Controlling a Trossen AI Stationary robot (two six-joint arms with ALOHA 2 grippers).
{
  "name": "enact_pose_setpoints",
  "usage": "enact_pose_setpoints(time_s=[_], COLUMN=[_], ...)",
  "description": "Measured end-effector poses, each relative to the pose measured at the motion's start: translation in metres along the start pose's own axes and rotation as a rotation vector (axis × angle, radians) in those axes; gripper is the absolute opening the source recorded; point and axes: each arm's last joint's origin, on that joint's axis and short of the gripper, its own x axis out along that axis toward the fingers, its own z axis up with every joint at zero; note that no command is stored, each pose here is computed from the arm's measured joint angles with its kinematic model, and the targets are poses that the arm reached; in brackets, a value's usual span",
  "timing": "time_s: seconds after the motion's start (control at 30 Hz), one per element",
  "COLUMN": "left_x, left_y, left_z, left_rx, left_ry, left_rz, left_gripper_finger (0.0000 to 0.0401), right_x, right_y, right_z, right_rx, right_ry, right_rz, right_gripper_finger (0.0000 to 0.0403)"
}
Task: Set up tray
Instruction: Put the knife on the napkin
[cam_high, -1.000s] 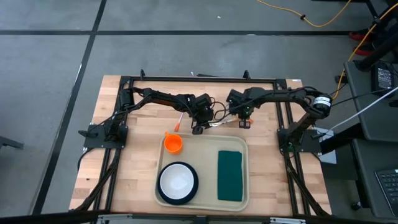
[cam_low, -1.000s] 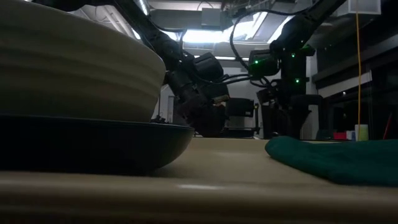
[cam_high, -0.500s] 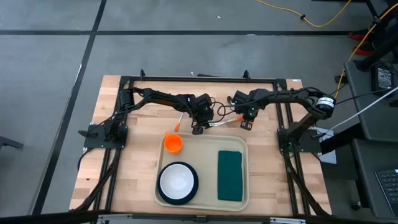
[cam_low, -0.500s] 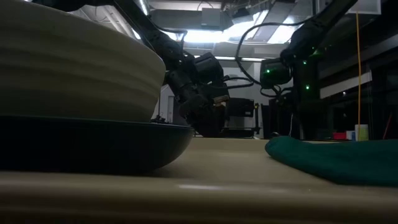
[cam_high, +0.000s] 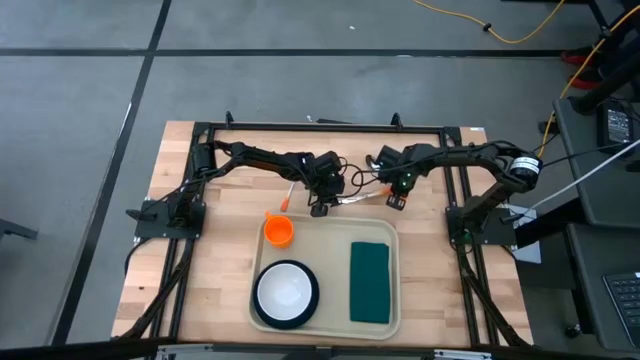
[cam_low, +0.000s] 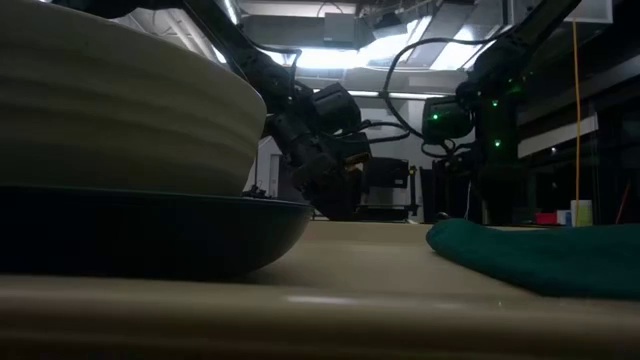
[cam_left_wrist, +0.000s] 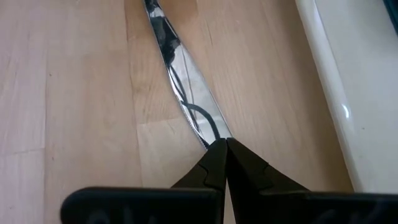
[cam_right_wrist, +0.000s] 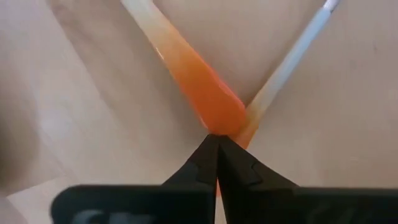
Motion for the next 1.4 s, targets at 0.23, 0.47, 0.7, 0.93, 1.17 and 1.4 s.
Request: enact_pose_setpoints(time_s=[0.23, 0.47, 0.7, 0.93, 1.17, 1.4], left_x=[0.000, 0.001, 0.001, 0.001, 0.001, 0.001], left_y=[0.000, 0.001, 0.001, 0.001, 0.001, 0.002], left_z=[0.001, 0.001, 0.001, 0.002, 0.001, 0.001], left_rx=[-0.004, -0.010, -0.017, -0.018, -0.019, -0.020], left_ry=[-0.007, -0.012, -0.018, -0.020, -0.020, -0.017], left_rz=[0.004, 0.012, 0.016, 0.016, 0.015, 0.014], left_gripper_finger=[0.0002, 0.0002, 0.0002, 0.0002, 0.0002, 0.0002], right_x=[0.001, 0.001, 0.001, -0.004, -0.030, -0.059], right_y=[0.003, 0.003, 0.004, 0.005, 0.004, 0.000], right_z=[0.002, 0.002, 0.005, 0.011, 0.034, 0.038], right_rx=[-0.004, 0.008, 0.012, 0.029, -0.013, -0.049], right_ry=[-0.036, -0.040, -0.068, -0.089, -0.177, -0.079], right_rz=[0.189, 0.194, 0.253, 0.303, 0.293, 0.132], right_gripper_finger=[0.0005, 0.0007, 0.0020, 0.0031, 0.0032, 0.0032])
